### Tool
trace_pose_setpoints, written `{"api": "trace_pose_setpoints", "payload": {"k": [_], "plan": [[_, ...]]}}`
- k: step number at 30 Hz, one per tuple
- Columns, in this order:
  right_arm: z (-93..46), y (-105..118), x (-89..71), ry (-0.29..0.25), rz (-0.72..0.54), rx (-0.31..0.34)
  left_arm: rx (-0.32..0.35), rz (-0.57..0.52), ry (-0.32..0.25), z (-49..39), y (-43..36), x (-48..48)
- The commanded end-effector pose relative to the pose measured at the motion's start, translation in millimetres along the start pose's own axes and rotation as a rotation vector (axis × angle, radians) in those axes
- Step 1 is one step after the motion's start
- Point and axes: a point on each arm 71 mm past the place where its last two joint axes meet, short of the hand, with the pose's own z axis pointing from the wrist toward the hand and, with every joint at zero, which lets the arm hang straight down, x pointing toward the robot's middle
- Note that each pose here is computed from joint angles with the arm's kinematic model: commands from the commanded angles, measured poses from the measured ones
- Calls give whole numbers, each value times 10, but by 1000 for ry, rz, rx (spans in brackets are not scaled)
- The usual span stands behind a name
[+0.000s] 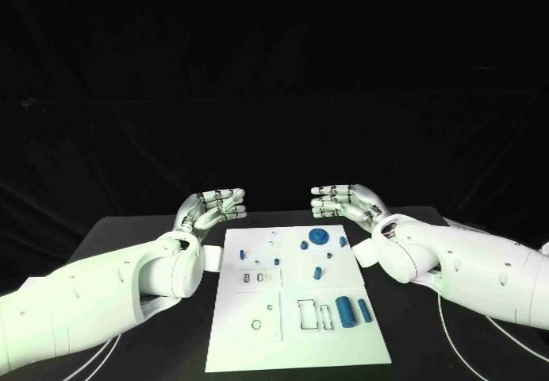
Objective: Assemble the parts on the task board
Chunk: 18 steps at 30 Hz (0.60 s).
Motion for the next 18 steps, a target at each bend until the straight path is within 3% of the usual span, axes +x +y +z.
{"api": "trace_pose_setpoints", "payload": {"k": [1, 8, 18], "plan": [[11, 97, -42, 8, -156, -70, 27, -15, 57, -37, -70, 35], [35, 230, -168, 20, -326, -96, 30, -24, 85, -126, -181, 32], [123, 384, -205, 97, -826, -87, 23, -61, 152, -284, -336, 138]]}}
